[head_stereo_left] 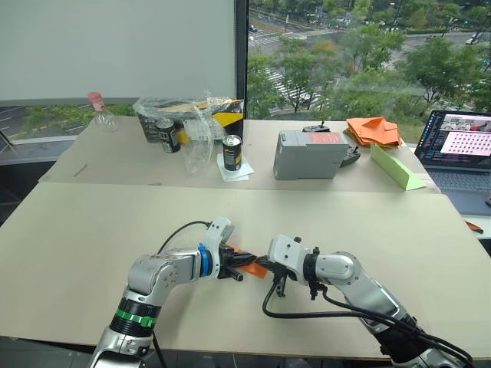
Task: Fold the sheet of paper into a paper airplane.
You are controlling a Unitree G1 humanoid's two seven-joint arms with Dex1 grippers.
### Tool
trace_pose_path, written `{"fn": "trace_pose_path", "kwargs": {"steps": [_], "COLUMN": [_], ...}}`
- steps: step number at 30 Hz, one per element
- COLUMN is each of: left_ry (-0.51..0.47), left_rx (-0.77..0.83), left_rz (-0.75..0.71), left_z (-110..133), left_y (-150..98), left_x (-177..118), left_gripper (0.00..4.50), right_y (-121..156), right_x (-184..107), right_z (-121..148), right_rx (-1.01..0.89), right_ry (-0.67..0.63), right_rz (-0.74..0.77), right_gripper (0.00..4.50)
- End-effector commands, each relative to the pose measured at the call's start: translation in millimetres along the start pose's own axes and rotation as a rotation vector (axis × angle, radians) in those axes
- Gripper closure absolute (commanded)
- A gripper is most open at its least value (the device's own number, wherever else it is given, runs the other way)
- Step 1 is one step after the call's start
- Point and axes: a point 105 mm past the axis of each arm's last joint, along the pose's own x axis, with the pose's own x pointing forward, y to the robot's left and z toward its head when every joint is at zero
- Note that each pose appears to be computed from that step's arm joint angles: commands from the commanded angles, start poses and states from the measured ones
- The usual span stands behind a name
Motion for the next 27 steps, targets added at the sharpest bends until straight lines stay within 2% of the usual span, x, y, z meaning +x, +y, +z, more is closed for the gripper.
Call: {"fn": "trace_pose_path", "kwargs": {"steps": [1,6,18,27], "left_ry": [0.017,0.002,-0.002,-0.057], "left_rx": [-0.005,-0.023,-0.057,-0.092], "left_rz": [0.081,0.138,0.206,0.271], "left_z": [-7.2,-9.2,-24.1,-15.4], "left_y": [18.6,34.3,45.6,59.9], "left_x": [-6.0,-15.7,-42.0,-54.7], "left_gripper": [4.5,4.5,4.5,4.5], "right_y": [5.6,5.9,5.2,4.5], "right_x": [1.0,1.4,2.5,4.1], "right_z": [-17.2,-16.4,-17.2,-17.5], "right_rx": [0.03,0.03,0.019,0.01], "right_ry": [0.069,0.068,0.072,0.072], "right_rz": [0.01,0.016,0.034,0.046], "right_gripper": [4.48,4.48,4.48,4.48]}}
